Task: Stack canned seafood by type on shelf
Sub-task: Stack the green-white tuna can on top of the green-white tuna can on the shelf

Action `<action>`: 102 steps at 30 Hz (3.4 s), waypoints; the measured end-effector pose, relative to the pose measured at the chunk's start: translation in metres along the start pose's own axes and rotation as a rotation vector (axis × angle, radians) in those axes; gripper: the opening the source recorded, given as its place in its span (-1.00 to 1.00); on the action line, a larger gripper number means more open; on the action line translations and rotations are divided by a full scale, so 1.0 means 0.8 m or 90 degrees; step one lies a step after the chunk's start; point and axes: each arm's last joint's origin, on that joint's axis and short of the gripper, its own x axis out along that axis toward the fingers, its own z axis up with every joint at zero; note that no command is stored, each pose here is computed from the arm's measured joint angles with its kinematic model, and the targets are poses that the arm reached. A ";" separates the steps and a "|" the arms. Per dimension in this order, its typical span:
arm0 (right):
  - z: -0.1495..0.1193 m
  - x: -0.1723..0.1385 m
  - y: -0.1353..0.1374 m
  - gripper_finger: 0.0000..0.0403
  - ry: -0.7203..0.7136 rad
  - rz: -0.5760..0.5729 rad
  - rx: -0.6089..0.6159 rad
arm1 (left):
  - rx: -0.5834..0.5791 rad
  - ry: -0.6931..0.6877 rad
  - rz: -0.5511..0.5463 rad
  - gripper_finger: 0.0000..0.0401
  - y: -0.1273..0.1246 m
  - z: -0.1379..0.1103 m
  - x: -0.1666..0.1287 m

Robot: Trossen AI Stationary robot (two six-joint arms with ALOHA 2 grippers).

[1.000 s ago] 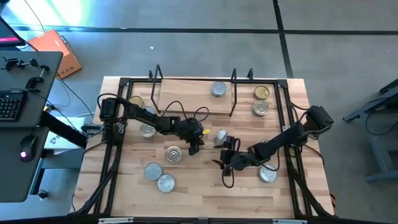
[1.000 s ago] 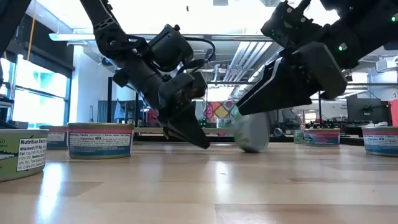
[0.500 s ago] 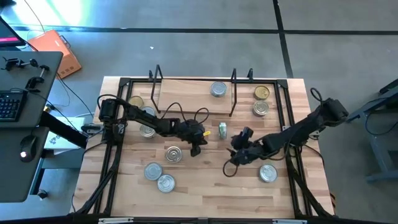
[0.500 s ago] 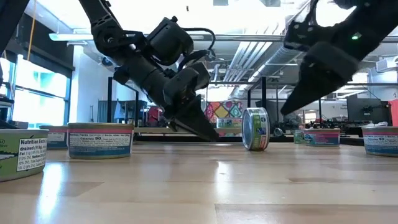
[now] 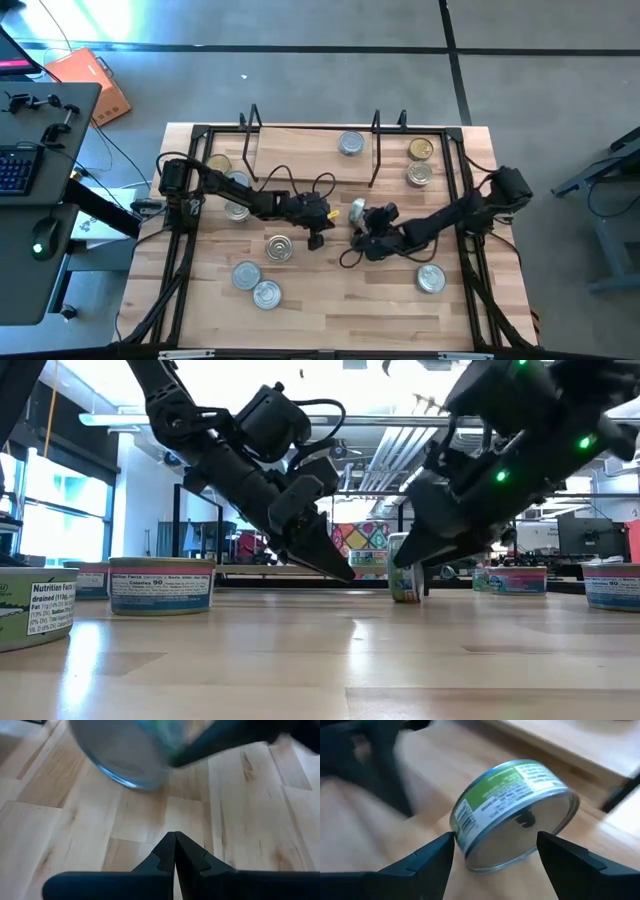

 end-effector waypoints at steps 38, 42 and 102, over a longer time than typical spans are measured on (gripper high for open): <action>-0.032 -0.071 0.010 0.37 0.124 0.140 -0.225 | 0.146 -0.016 0.159 -1.00 -0.007 0.001 -0.001; -0.030 -0.063 0.013 0.37 0.101 0.133 -0.236 | 0.124 -0.016 0.192 -1.00 0.003 0.002 -0.002; 0.040 -0.053 0.032 -0.01 0.074 0.190 -0.235 | 0.023 0.078 0.220 -1.00 -0.025 -0.025 -0.011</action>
